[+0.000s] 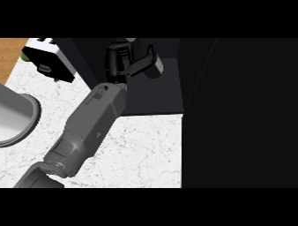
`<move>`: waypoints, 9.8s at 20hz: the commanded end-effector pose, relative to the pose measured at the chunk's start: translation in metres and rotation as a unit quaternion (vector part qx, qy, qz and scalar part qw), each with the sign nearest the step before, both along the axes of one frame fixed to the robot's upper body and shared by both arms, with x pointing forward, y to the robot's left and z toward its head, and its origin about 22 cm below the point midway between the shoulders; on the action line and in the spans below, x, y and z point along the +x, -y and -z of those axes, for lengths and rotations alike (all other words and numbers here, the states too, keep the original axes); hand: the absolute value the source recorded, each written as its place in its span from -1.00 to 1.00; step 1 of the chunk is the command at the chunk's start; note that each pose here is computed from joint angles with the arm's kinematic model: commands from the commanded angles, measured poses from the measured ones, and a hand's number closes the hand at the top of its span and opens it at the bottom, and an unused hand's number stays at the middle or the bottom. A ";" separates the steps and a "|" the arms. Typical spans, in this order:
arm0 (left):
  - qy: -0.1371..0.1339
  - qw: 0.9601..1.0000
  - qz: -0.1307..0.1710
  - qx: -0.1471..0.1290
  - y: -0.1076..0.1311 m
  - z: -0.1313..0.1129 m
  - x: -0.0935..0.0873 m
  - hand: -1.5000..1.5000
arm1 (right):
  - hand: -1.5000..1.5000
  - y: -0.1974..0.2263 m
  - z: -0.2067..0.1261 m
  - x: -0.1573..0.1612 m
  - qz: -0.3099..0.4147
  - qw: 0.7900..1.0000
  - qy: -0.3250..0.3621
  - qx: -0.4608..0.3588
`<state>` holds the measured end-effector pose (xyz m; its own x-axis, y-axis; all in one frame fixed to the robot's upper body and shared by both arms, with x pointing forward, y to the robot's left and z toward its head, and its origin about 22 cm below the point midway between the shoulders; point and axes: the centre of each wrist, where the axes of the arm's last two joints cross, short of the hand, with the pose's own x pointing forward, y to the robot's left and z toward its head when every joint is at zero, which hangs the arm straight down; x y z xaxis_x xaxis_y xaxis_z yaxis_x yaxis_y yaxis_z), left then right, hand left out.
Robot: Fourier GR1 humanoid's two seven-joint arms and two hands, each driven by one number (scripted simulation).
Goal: Pick up the wine, place it into the cabinet and close the cabinet
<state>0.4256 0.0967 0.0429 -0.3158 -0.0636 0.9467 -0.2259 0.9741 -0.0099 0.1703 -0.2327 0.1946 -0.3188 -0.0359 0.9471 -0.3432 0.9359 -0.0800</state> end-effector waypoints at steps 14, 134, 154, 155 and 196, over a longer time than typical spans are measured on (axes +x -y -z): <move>-0.020 0.997 -0.030 -0.062 -0.015 0.028 -0.004 1.00 | -1.00 0.001 -0.014 -0.013 -0.032 0.999 0.016 0.003; 0.042 0.985 0.138 -0.092 -0.063 -0.006 -0.317 -1.00 | 1.00 -0.006 0.001 -0.039 -0.119 0.992 -0.028 -0.028; 0.046 0.991 0.084 -0.090 -0.166 -0.032 -0.327 -1.00 | 1.00 -0.069 -0.002 -0.076 -0.284 0.956 -0.068 -0.019; 0.050 0.989 0.098 -0.097 -0.173 -0.030 -0.322 -1.00 | 1.00 -0.079 -0.004 -0.072 -0.296 0.951 -0.078 -0.030; 0.046 0.984 0.114 -0.131 -0.199 -0.043 -0.288 -1.00 | 1.00 -0.255 -0.076 0.042 -0.193 0.981 -0.012 -0.026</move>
